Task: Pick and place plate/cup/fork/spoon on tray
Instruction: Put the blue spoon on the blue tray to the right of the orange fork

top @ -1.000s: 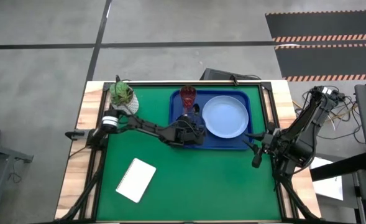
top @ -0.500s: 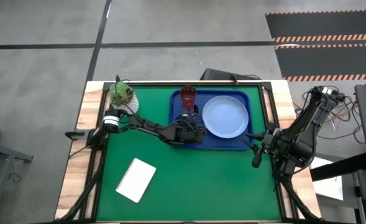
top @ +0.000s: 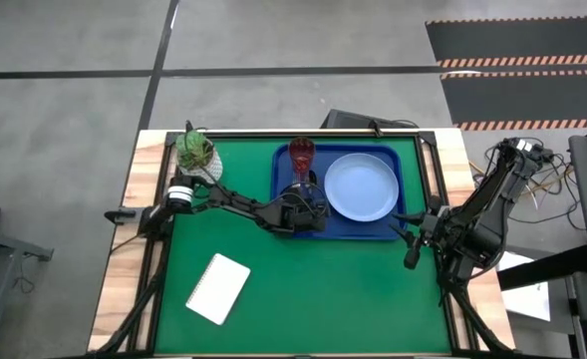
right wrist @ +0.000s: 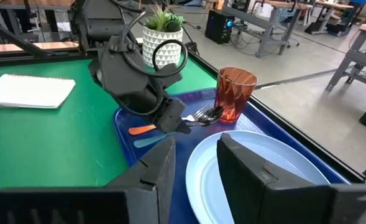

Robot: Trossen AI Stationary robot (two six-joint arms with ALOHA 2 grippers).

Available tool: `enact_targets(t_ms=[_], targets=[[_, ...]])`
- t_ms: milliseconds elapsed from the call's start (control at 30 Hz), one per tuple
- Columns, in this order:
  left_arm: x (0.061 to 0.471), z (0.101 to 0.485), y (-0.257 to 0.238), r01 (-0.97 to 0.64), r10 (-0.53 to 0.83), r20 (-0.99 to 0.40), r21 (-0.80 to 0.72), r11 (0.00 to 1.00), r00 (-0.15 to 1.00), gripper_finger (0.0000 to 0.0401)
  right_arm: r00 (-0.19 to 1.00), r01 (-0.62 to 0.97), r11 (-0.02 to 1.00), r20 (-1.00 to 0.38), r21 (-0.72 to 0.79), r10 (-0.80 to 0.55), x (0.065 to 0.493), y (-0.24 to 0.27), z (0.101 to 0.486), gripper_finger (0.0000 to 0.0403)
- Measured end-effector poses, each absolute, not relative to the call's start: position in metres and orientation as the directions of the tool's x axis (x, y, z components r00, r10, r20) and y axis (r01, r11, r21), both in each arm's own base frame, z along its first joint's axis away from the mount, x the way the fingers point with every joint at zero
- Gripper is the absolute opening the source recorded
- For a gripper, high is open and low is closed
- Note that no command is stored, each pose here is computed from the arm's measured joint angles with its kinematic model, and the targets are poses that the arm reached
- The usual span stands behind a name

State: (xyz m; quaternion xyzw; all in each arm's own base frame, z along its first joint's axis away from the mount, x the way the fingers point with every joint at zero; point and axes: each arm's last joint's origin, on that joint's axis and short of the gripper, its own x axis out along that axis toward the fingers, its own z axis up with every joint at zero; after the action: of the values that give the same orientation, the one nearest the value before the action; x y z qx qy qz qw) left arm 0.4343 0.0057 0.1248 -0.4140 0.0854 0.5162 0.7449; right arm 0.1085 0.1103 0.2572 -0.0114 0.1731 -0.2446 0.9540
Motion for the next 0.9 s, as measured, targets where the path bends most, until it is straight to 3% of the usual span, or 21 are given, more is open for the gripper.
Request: enact_targets(t_ms=[900], targets=[[0.4352,0.1252,0.0056,-0.830,0.697,-0.549,-0.544,0.122,0.462,0.0009,0.821,0.463,0.880,-0.325,-0.104,-0.470,0.1085,0.1103,0.2571,0.0109]])
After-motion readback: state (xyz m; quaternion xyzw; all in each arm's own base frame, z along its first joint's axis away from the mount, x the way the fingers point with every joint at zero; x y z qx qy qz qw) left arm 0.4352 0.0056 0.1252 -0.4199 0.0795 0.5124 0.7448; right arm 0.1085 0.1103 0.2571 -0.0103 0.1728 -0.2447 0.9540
